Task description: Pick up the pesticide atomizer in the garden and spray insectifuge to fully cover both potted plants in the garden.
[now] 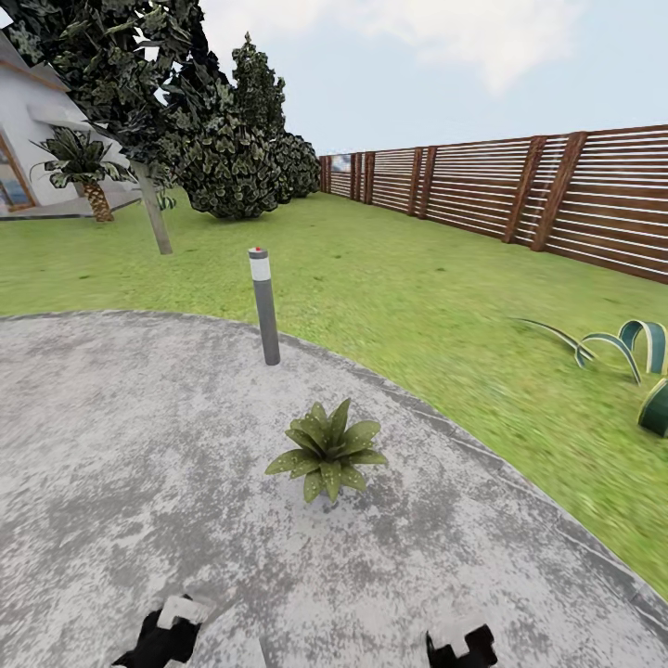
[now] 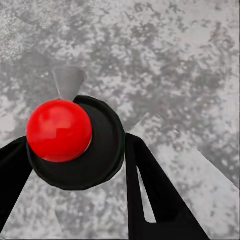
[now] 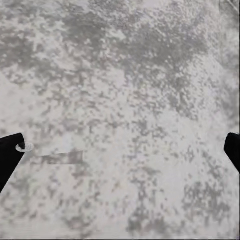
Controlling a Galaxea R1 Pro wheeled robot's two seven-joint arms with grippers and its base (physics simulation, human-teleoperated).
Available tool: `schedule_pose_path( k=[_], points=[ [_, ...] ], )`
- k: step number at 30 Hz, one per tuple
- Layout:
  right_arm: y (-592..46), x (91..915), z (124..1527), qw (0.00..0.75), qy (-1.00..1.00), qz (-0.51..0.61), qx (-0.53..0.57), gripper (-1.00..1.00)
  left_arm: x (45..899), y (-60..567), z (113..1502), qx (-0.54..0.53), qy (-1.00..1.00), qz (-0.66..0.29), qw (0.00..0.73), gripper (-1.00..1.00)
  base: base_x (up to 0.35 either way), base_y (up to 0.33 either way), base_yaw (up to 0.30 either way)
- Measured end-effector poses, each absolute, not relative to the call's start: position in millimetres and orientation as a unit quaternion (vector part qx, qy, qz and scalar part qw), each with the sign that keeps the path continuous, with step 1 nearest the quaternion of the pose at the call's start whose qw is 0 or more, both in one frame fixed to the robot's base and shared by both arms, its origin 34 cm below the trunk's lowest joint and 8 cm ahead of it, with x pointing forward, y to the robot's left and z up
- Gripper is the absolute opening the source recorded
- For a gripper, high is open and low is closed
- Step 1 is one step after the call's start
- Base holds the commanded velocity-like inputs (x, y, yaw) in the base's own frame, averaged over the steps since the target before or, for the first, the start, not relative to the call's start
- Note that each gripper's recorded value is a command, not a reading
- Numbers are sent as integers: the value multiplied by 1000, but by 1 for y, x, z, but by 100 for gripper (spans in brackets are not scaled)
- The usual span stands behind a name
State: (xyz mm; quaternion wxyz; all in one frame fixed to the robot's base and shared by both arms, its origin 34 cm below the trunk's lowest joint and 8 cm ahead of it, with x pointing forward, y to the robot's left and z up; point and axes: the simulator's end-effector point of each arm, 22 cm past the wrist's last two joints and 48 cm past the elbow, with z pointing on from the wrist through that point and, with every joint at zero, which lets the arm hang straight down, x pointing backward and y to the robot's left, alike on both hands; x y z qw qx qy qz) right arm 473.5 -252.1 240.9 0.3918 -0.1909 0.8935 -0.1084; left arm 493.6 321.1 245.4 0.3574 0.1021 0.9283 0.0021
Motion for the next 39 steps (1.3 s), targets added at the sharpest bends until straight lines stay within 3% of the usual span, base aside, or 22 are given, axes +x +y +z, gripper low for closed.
schedule_pose_path(
  k=[7,39],
  points=[
    [-300,463,245,395,905,-152,-37,100,457,358,232,24,935,67,348,-100,0,0,0],
    [-293,459,243,391,908,-148,-27,100,436,375,226,-7,938,80,338,-100,0,0,0]
  ],
)
